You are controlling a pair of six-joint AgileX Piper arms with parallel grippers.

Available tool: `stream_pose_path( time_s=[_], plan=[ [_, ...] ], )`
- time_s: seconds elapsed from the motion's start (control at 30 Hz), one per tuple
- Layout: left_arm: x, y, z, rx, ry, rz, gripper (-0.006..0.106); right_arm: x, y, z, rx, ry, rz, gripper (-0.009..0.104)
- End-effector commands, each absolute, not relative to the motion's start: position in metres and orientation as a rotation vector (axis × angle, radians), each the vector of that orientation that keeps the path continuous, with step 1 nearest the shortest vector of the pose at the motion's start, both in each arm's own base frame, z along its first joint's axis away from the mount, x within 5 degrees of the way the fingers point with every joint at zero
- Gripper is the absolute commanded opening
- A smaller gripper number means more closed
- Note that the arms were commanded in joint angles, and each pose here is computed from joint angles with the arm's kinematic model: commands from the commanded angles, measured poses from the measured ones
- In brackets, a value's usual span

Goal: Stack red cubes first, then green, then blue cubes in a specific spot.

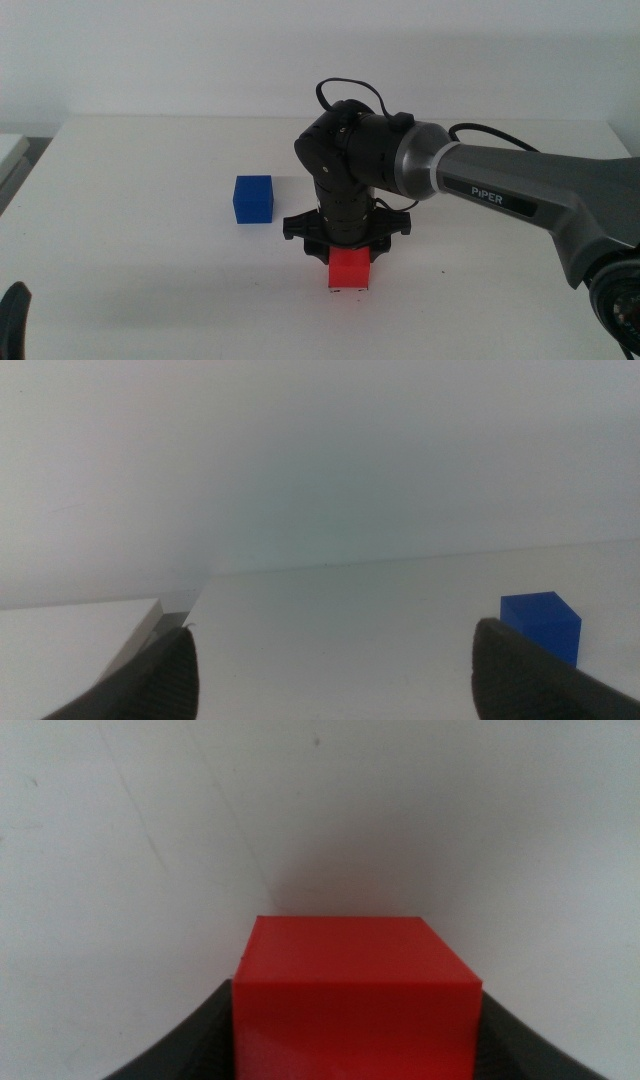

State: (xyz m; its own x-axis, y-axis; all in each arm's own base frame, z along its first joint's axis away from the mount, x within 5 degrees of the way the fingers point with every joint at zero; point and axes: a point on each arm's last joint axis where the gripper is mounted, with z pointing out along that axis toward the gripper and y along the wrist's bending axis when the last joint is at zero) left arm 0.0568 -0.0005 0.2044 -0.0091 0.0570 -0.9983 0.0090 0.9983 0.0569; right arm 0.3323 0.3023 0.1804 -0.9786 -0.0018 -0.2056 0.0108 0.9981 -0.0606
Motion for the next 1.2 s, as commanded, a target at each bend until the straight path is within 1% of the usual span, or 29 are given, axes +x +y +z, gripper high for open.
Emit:
stream_pose_path(
  time_s=[0.0,0.17,0.2,0.23,0.33,0.4,0.43,0.47,0.53,0.6,0.63,0.7,0.8,0.83,0.93,1.03,1.17],
  plan=[
    [0.056,-0.001,0.205,0.051,1.568,0.035,0.094,0.334,0.303,0.179,0.005,2.923,-0.098,0.013],
    [0.056,-0.001,0.205,0.051,1.568,0.035,0.094,0.334,0.304,0.177,0.005,2.927,-0.101,0.013],
    [0.056,-0.001,0.205,0.051,1.568,0.035,0.094,0.334,0.304,0.177,0.005,2.927,-0.101,0.019],
    [0.056,-0.001,0.205,0.051,1.568,0.035,0.094,0.334,0.303,0.177,0.002,2.923,-0.104,0.058],
    [0.056,-0.001,0.205,0.051,1.568,0.035,0.094,0.334,0.304,0.178,0.000,2.917,-0.099,0.077],
    [0.056,-0.001,0.205,0.051,1.568,0.035,0.094,0.333,0.302,0.188,-0.019,2.905,-0.082,0.085],
    [0.056,-0.001,0.205,0.051,1.568,0.035,0.094,0.331,0.302,0.199,-0.051,2.891,-0.067,0.089],
    [0.056,-0.001,0.205,0.051,1.568,0.035,0.094,0.328,0.299,0.214,-0.089,2.872,-0.048,0.091],
    [0.056,-0.001,0.205,0.051,1.568,0.035,0.094,0.323,0.291,0.247,-0.190,2.825,-0.013,0.091],
    [0.056,-0.001,0.205,0.051,1.568,0.035,0.094,0.323,0.272,0.281,-0.278,2.771,0.028,0.091],
    [0.056,-0.001,0.205,0.051,1.568,0.035,0.094,0.329,0.257,0.293,-0.257,2.758,0.050,0.091],
    [0.056,-0.001,0.205,0.051,1.568,0.035,0.094,0.345,0.223,0.306,-0.182,2.744,0.033,0.091],
    [0.056,-0.001,0.205,0.051,1.568,0.035,0.094,0.370,0.171,0.315,-0.077,2.725,-0.076,0.091],
    [0.056,-0.001,0.205,0.051,1.568,0.035,0.094,0.378,0.156,0.317,-0.049,2.716,-0.085,0.091],
    [0.056,-0.001,0.205,0.051,1.568,0.035,0.094,0.403,0.122,0.318,-0.023,2.674,-0.059,0.091],
    [0.056,-0.001,0.205,0.051,1.568,0.035,0.094,0.423,0.093,0.305,0.040,2.684,-0.024,0.091],
    [0.056,-0.001,0.205,0.051,1.568,0.035,0.094,0.440,0.063,0.278,0.072,2.735,-0.062,0.091]
  ],
)
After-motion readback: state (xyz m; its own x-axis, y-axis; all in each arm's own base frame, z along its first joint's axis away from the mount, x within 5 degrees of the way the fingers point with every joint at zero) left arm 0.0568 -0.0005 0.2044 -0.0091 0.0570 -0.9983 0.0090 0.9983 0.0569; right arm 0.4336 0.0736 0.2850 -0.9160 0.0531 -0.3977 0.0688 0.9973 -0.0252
